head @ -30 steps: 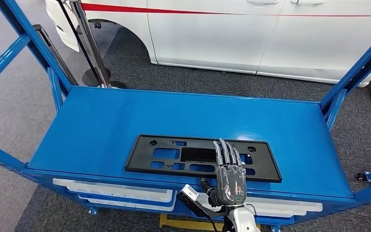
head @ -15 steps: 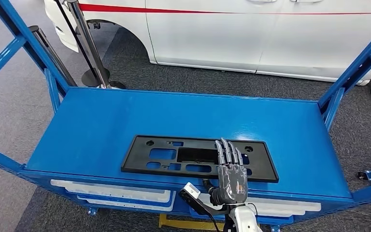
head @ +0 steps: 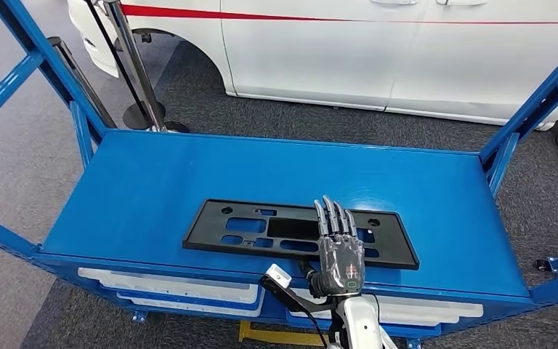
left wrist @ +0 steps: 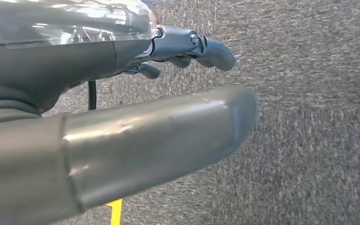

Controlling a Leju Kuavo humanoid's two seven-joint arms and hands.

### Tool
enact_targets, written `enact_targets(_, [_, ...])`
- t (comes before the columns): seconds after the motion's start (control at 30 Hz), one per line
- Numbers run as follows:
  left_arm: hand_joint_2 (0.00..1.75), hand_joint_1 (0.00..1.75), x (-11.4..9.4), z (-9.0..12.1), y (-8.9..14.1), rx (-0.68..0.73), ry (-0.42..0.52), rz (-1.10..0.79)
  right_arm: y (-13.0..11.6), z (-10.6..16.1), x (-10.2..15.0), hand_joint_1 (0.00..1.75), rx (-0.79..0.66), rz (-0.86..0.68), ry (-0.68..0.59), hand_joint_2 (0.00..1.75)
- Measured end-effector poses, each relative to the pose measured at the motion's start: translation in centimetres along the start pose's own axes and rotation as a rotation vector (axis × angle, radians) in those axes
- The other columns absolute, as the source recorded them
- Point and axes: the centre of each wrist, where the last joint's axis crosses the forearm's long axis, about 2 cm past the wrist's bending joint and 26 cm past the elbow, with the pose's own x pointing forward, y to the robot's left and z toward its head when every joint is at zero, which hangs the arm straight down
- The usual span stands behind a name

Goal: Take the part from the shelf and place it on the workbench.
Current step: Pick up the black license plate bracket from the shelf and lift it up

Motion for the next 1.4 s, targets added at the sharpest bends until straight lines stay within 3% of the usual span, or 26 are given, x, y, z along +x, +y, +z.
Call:
enact_targets(0.27, [0.0,0.0,0.1,-0.1,0.1,-0.023,-0.019,-0.013,0.2,-0.1,-0.1,0.0,0.092,0.122,0.027,1.75])
enact_targets(1.27, [0.0,0.0,0.5,-0.6,0.8,-0.043,-0.028,-0.072,2.0,-1.2,-1.1,0.0,0.194,0.221,-0.003,1.75])
enact_targets(1.33, [0.0,0.0,0.5,-0.6,0.8,-0.043,-0.028,-0.072,2.0,-1.3,-1.1,0.06,0.193,0.222,-0.004,1.75])
enact_targets(1.4, [0.0,0.0,0.5,-0.6,0.8,-0.044,-0.029,-0.071,1.9,-1.4,-1.2,0.38,0.191,0.224,-0.005,1.75])
